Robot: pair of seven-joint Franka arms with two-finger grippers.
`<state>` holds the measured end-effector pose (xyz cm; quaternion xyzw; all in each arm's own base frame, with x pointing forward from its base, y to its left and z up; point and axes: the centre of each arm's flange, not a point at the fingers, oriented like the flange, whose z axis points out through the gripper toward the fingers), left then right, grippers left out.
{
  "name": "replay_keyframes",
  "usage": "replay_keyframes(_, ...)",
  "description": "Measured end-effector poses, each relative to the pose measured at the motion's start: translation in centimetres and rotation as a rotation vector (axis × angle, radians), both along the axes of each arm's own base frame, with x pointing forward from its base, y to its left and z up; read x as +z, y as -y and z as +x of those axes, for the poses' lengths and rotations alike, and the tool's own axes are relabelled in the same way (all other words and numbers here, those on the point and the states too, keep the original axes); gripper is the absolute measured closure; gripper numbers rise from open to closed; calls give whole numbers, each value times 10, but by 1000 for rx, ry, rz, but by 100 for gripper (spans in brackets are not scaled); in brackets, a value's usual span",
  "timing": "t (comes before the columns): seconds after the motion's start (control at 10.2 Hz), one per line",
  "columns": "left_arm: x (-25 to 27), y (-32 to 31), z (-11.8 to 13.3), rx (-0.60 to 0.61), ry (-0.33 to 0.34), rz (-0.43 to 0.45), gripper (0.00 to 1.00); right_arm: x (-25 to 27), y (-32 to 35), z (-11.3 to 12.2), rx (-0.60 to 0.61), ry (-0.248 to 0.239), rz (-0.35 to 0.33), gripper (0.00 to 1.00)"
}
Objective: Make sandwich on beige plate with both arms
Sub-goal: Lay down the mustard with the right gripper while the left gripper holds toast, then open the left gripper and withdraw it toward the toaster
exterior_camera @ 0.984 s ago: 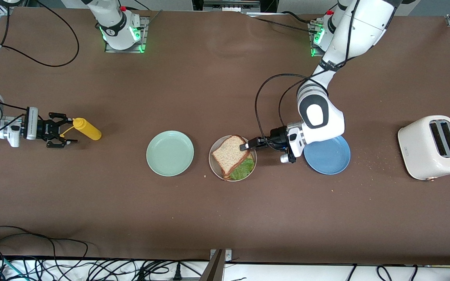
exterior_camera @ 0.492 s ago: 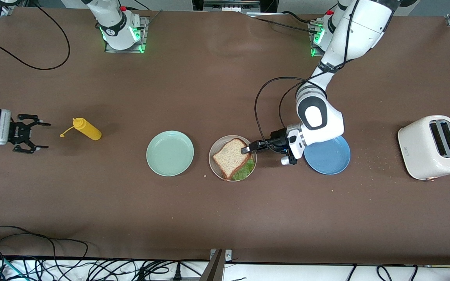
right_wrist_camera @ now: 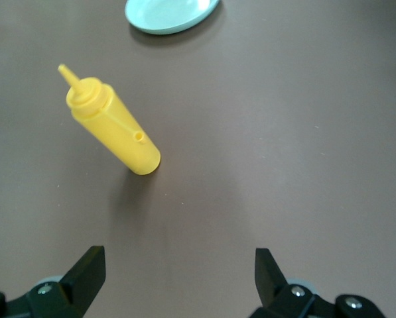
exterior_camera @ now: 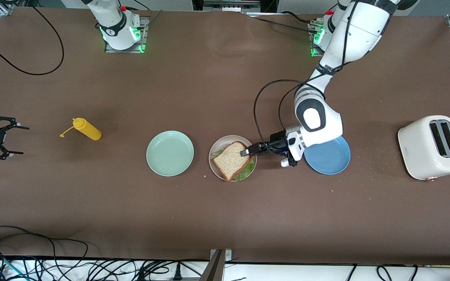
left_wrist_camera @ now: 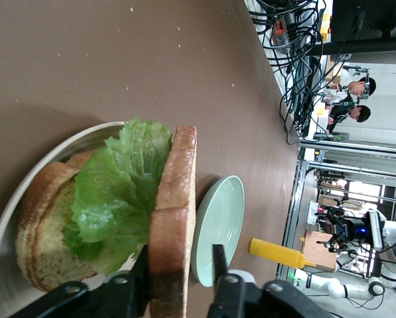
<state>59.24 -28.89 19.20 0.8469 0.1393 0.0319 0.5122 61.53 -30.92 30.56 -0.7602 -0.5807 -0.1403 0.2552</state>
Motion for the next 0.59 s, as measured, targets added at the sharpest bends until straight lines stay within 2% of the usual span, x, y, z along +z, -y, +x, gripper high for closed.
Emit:
replay_keyframes(0.39,-1,-7,3,14,52,54,0,73,-20,13,-177,-73,-123,0)
replay_keyframes(0.59,-1,-9,4,21,58,65,0,96,-41,17,-257,-131,-153,0)
